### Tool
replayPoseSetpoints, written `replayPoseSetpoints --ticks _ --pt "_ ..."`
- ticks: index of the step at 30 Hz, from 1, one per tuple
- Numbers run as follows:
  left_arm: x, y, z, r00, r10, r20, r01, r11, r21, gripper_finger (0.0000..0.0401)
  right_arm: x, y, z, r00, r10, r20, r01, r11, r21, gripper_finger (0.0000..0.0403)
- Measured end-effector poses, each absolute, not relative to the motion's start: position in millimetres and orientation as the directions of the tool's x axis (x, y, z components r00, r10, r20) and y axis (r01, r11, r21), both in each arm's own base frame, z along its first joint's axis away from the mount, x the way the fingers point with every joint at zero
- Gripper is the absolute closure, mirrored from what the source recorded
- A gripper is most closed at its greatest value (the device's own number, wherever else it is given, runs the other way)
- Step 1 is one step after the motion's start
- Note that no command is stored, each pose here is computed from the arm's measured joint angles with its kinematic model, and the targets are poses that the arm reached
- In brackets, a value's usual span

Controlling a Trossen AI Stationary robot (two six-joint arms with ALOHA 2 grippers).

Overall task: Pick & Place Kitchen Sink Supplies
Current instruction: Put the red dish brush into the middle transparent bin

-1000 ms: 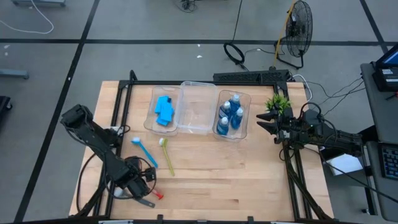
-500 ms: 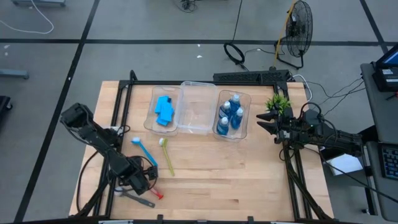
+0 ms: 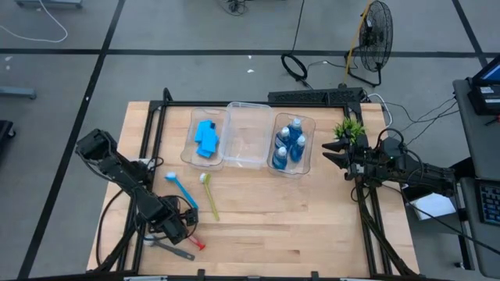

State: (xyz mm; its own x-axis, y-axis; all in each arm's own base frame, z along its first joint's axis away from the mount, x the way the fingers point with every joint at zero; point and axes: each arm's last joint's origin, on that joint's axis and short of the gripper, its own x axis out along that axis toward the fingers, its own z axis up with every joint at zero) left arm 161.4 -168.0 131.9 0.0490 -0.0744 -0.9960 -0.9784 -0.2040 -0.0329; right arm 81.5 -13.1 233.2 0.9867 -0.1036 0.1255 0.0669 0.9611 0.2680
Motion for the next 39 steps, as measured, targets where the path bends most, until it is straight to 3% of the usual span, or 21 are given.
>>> replayPoseSetpoints --ticks 14,27,39 --pt "159.8 -162.9 131.1 0.001 -0.052 -0.999 -0.977 -0.215 0.01 0.0106 81.5 -13.1 233.6 0.986 -0.104 0.13 0.065 0.96 0.271 0.0261" --pt "160.9 -161.6 130.6 -0.005 -0.058 -0.998 -0.972 -0.234 0.018 0.0137 81.5 -13.1 233.6 0.986 -0.104 0.129 0.066 0.961 0.268 0.0261" --pt "161.8 -160.3 130.5 0.016 -0.033 -0.999 -0.983 -0.185 -0.01 0.0232 81.5 -13.1 233.5 0.986 -0.104 0.129 0.066 0.961 0.267 0.0261"
